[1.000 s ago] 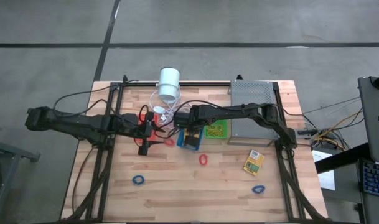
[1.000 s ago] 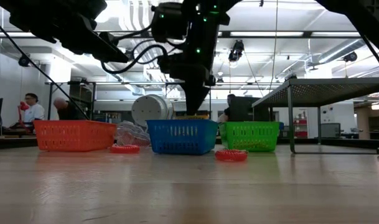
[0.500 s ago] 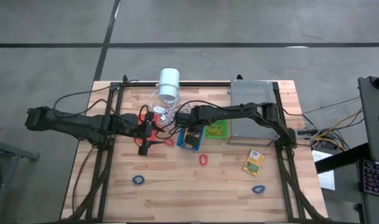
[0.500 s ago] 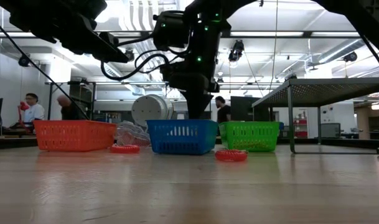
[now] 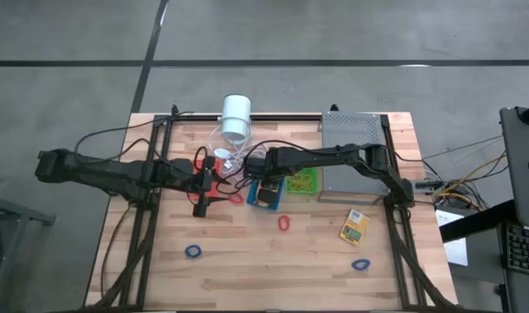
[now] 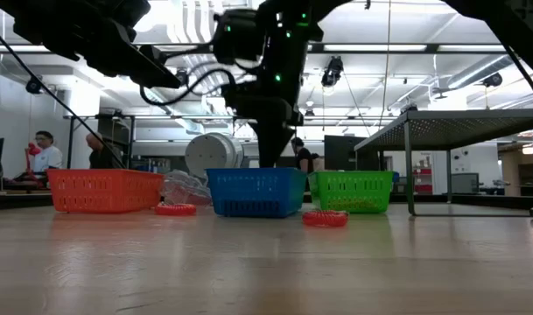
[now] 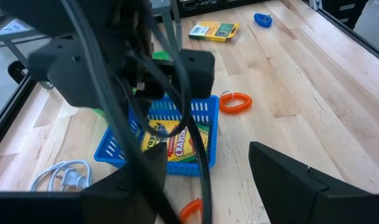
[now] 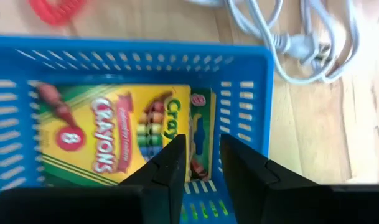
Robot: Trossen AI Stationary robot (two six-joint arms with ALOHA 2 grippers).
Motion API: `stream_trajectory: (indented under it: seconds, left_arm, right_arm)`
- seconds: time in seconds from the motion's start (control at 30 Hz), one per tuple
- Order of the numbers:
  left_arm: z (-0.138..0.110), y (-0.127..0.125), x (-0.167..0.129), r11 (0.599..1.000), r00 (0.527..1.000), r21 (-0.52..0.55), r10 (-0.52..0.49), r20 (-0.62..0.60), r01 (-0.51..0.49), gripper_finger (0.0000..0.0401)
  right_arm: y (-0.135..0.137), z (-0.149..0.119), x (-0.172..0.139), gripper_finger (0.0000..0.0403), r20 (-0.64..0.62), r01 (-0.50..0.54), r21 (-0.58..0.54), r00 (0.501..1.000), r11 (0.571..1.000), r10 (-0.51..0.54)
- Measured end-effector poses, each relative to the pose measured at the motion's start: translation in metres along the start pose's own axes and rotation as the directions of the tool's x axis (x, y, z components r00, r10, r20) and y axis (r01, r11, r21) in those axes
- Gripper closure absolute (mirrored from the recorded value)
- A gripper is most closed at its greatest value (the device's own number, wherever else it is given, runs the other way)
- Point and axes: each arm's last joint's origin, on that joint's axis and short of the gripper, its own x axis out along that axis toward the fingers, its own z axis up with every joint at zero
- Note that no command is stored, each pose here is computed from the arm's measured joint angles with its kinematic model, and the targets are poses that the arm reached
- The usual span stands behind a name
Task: Pick & Place Office Desk Supplies
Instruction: Put the pack of crayon into the blue bin
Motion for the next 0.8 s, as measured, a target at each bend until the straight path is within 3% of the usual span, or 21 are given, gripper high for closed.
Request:
stream_trajectory:
  seconds: [0.37, 0.63, 0.8]
  left_arm:
    - [0.0, 0.0, 0.0, 1.0, 1.0, 0.0, 0.001, 0.0, -0.001, 0.0171]
    - [0.0, 0.0, 0.0, 1.0, 1.0, 0.0, 0.0, 0.0, 0.0, 0.0171]
    - [0.0, 0.0, 0.0, 1.0, 1.0, 0.0, 0.0, -0.001, 0.0, 0.0171]
  right_arm:
    - [0.018, 0.01, -0.049, 0.0306, 0.126, 0.009, 0.039, 0.992, 0.999, -0.014]
    - [0.032, 0.001, -0.086, 0.0307, 0.209, -0.026, 0.078, 0.978, 0.997, 0.009]
    - [0.05, -0.006, -0.104, 0.0314, 0.281, 0.008, 0.078, 0.959, 0.997, -0.03]
